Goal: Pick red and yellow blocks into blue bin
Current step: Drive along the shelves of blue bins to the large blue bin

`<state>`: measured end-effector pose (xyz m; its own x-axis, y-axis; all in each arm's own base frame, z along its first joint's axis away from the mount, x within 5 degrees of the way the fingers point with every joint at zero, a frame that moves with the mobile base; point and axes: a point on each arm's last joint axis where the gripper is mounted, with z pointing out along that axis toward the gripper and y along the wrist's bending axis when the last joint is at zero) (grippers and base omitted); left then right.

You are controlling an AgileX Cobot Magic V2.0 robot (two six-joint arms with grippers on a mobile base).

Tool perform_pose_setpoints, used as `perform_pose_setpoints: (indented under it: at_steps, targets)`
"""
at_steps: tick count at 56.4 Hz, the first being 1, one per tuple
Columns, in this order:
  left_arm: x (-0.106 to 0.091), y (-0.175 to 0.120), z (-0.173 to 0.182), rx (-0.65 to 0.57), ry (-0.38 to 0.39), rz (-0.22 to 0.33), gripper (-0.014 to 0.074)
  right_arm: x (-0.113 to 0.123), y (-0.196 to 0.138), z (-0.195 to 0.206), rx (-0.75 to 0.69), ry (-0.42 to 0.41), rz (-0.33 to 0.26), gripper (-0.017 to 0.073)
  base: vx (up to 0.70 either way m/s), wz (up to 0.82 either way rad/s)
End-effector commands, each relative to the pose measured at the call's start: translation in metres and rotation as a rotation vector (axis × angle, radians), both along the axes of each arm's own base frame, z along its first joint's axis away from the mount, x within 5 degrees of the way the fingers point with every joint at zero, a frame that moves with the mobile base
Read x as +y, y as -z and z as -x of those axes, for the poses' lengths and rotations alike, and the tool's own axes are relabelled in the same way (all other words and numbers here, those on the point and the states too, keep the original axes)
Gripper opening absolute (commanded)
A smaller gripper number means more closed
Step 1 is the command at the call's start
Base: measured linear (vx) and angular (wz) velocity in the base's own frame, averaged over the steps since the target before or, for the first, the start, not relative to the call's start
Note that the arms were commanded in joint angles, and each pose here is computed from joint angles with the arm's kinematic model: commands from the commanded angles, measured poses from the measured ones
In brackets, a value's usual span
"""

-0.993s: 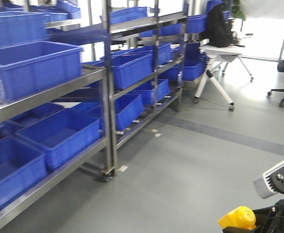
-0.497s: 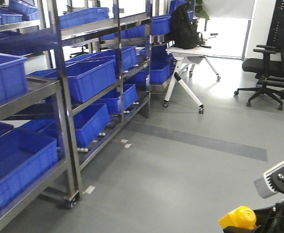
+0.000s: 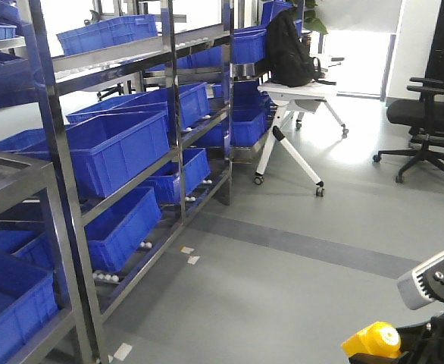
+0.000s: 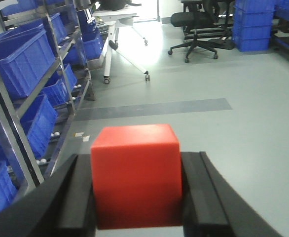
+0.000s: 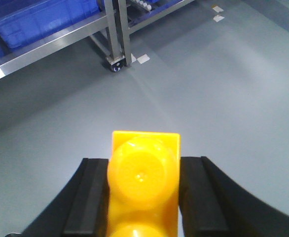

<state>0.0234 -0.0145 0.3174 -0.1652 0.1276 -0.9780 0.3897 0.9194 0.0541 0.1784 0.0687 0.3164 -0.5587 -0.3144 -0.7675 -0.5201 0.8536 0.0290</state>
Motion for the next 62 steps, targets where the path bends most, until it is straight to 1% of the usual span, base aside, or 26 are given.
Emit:
perform_pose_setpoints:
  at_steps: [1, 39, 50, 62]
  targets:
    - [-0.0005, -0.0143, -0.0025, -0.08, -0.005, 0.045, 0.0286, -0.0003, -0.0156, -0.003, -0.093, 0.02, -0.033, 0.0256, 0.4, 0.07]
    - [-0.0005, -0.0143, -0.0025, -0.08, -0.005, 0.045, 0.0286, -0.0003, -0.0156, -0.003, -0.093, 0.02, -0.033, 0.0256, 0.41, 0.02]
    - [-0.0005, -0.0143, -0.0025, -0.08, -0.005, 0.045, 0.0286, -0.0003, -0.0156, -0.003, -0.093, 0.02, -0.033, 0.0256, 0.32, 0.24]
    - [-0.0005, -0.0143, -0.0025, -0.08, -0.005, 0.045, 0.0286, -0.0003, -0.0156, -0.003, -0.093, 0.02, -0.033, 0.0256, 0.26, 0.44]
